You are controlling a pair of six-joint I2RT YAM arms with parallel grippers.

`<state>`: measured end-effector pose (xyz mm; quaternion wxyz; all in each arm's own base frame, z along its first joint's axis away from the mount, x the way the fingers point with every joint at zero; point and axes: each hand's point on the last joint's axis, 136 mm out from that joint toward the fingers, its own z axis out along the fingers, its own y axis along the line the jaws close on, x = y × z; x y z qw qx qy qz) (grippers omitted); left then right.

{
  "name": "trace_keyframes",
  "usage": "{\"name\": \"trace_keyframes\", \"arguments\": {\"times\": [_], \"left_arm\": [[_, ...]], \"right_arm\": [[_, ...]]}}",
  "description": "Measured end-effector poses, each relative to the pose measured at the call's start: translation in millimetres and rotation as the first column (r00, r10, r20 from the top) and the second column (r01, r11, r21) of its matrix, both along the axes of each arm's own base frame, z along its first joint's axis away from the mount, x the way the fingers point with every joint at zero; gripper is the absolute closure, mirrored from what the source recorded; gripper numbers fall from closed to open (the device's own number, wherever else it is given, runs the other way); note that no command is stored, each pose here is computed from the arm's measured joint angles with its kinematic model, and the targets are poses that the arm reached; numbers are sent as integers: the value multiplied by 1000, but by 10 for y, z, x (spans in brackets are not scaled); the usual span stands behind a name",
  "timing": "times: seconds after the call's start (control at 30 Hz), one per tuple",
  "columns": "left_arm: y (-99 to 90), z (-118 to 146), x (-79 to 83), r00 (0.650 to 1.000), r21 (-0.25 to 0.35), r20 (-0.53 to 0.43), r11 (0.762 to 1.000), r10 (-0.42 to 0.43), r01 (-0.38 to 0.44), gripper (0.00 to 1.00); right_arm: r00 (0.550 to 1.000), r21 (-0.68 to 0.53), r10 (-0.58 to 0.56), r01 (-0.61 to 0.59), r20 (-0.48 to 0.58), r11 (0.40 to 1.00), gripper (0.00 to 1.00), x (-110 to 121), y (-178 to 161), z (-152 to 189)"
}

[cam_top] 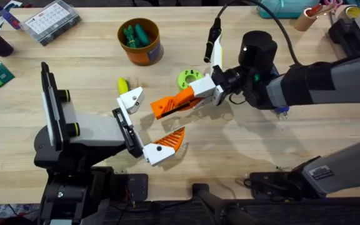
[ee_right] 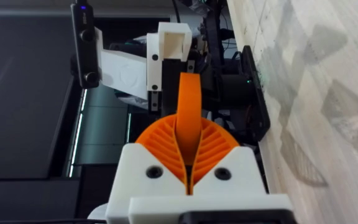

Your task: Pick up the gripper from the table and insert it into the empty holder that is missing its gripper. Then pick up a screw, insert it into the mounting hole, and use the screwdriver to tighten it. Finally, clean up the table by picking up the vegetable and placing it into the bucket.

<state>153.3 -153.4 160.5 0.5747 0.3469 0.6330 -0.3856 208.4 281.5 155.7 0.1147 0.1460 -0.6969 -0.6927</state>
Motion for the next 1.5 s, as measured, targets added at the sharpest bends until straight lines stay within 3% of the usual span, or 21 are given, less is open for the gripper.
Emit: {"name": "trace_keyframes", "arguments": {"times": [0.97, 1.5], "left_arm": [[-1, -5, 0, 1000, 0, -6, 1000, -1, 1, 12], [-1, -4, 0, 1000, 0, -6, 1000, -1, 1, 12]], "right_arm": [[999, 16, -24, 24, 35, 1000, 987, 97, 58, 129], [999, 1, -46, 46, 20, 999, 988, 106, 251, 176]]}}
